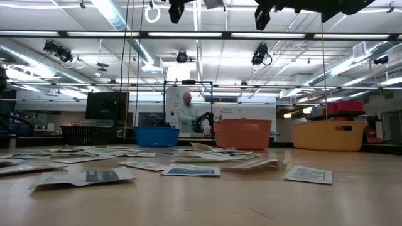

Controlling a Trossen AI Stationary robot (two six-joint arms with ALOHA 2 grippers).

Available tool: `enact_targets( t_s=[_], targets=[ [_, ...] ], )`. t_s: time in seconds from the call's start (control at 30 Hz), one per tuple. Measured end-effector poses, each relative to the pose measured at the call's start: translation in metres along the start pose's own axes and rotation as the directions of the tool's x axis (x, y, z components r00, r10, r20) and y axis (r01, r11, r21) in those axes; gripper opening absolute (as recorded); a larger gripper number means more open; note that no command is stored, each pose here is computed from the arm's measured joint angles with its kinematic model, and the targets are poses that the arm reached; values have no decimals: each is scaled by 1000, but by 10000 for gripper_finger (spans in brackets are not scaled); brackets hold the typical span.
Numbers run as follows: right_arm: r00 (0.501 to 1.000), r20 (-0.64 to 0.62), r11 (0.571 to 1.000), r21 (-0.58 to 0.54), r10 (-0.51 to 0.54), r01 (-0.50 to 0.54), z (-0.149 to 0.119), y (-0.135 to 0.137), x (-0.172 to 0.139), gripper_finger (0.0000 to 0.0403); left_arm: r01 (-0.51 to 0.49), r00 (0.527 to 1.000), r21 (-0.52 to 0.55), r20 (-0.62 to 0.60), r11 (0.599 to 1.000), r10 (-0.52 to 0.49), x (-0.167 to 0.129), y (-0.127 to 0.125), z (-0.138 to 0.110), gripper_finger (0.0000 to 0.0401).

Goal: Pick & Place First Aid Supplies
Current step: Put the alcohol pad into the black bin

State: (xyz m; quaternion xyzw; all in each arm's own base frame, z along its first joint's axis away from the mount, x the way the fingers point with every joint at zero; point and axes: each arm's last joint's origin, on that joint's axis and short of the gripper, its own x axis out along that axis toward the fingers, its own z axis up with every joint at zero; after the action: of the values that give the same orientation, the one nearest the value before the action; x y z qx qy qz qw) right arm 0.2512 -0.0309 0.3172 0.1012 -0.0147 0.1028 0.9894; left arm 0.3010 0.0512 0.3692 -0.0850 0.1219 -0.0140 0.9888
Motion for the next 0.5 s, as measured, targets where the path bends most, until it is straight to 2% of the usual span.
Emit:
enact_targets(
  t_s=[0.27, 0.5],
  targets=[
    [994, -60, 994, -59, -91, 88, -6, -7, -2, 1, -109, 994, -15, 10, 994, 109, -32, -1, -17, 0],
    [980, -72, 982, -58, -184, 180, -5, -28, -11, 0, -185, 981, -83, 44, 979, 189, -65, 6, -30, 0]
  ],
)
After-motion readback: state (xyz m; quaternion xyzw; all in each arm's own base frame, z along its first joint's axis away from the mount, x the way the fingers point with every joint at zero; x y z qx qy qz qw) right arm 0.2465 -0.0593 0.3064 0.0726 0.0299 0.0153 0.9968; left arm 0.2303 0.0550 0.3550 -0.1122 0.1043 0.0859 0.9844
